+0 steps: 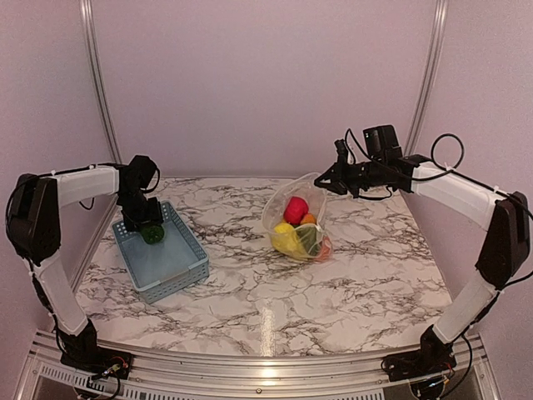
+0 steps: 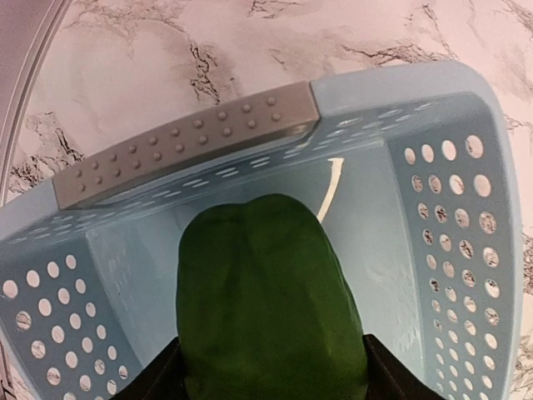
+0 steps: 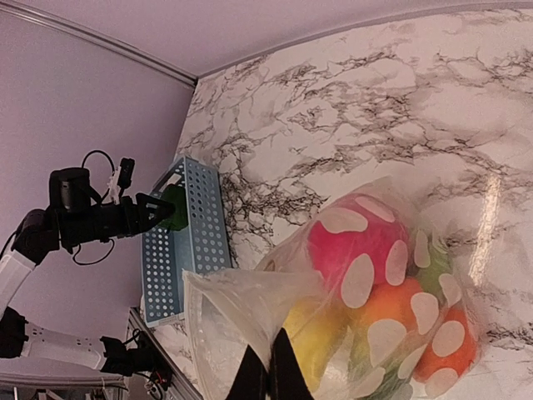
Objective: Place the food in the zip-top bag and seal the zipper
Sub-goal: Pick up the fake vegetable from the bin.
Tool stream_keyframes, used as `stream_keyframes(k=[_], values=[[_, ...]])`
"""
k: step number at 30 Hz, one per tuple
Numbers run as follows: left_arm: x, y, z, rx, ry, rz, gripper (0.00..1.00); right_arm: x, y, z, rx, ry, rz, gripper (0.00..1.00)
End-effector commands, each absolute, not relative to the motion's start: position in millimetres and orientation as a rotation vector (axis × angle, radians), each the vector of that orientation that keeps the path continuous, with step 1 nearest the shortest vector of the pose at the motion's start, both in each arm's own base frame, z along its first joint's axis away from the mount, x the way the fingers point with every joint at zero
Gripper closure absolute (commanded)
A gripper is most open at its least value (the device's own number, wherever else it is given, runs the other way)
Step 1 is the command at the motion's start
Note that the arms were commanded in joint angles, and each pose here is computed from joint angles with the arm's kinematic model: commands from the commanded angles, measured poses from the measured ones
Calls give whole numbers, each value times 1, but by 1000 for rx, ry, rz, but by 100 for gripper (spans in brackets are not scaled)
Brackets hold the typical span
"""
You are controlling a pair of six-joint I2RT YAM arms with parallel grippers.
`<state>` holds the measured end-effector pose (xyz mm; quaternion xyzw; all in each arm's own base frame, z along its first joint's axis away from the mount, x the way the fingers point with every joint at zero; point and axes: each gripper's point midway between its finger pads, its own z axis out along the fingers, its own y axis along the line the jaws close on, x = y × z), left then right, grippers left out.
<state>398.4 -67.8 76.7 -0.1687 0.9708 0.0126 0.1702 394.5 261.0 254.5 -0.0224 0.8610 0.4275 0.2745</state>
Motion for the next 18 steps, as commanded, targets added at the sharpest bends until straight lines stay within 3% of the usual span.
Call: stream_keyframes(k=[1, 11, 18], values=[[397, -93, 128, -373, 2689, -130, 40, 390, 257, 269, -81, 2285, 1150, 100], [396, -236, 255, -1, 2341, -817, 44, 388, 268, 267, -104, 2299, 1164, 100], [361, -345, 321, 288, 2076, -1198, 46, 389, 279, 270, -129, 2294, 1178, 100]])
